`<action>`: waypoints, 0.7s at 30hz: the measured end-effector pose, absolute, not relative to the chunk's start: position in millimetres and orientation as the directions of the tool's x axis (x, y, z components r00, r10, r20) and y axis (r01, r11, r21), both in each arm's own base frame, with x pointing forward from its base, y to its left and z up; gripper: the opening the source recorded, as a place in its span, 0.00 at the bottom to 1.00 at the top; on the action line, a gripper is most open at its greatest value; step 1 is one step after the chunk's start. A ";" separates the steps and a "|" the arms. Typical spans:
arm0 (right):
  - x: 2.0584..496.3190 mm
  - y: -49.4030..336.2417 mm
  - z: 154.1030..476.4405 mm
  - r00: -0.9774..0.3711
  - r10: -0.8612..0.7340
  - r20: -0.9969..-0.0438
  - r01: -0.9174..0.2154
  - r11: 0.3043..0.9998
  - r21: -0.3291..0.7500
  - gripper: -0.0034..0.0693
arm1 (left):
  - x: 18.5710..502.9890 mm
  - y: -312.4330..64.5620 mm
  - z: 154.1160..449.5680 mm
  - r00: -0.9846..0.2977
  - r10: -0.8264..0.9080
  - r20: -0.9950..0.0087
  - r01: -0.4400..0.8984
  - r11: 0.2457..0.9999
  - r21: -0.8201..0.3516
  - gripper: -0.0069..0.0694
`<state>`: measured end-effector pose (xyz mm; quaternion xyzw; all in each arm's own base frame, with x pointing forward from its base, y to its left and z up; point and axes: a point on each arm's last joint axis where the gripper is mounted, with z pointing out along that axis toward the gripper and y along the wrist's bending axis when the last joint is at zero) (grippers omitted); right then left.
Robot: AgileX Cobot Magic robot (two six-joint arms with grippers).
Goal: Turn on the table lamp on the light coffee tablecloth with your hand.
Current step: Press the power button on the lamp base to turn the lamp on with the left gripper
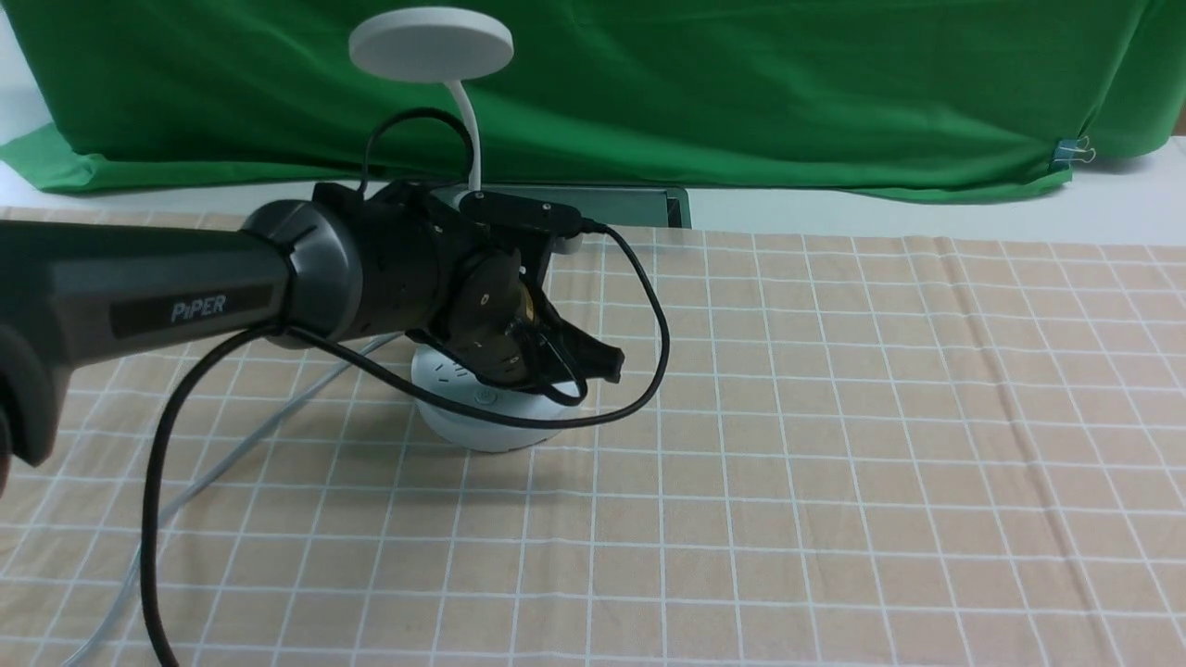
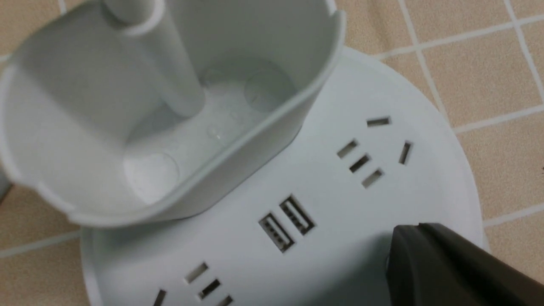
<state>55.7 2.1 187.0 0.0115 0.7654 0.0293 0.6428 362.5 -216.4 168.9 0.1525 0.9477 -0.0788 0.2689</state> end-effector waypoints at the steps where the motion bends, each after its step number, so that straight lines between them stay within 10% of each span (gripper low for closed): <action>1: 55.7 2.1 187.0 -0.173 0.055 -0.983 -0.020 0.998 0.060 0.38 | 362.8 -216.6 169.0 -0.810 0.244 -0.533 0.330 0.941 -0.070 0.09; 9: 55.7 2.1 187.0 -0.173 0.055 -0.983 -0.020 0.998 0.060 0.38 | 358.6 -214.6 180.2 -0.815 0.227 -0.533 0.318 0.944 -0.084 0.09; 16: 55.7 2.1 186.8 -0.175 0.055 -0.983 -0.020 0.998 0.060 0.38 | 317.8 -213.8 255.8 -0.756 0.220 -0.616 0.385 0.911 -0.148 0.09; 21: 55.7 2.1 186.9 -0.174 0.055 -0.983 -0.020 0.998 0.060 0.38 | 260.4 -215.0 243.0 -0.764 0.294 -0.574 0.469 0.865 -0.181 0.09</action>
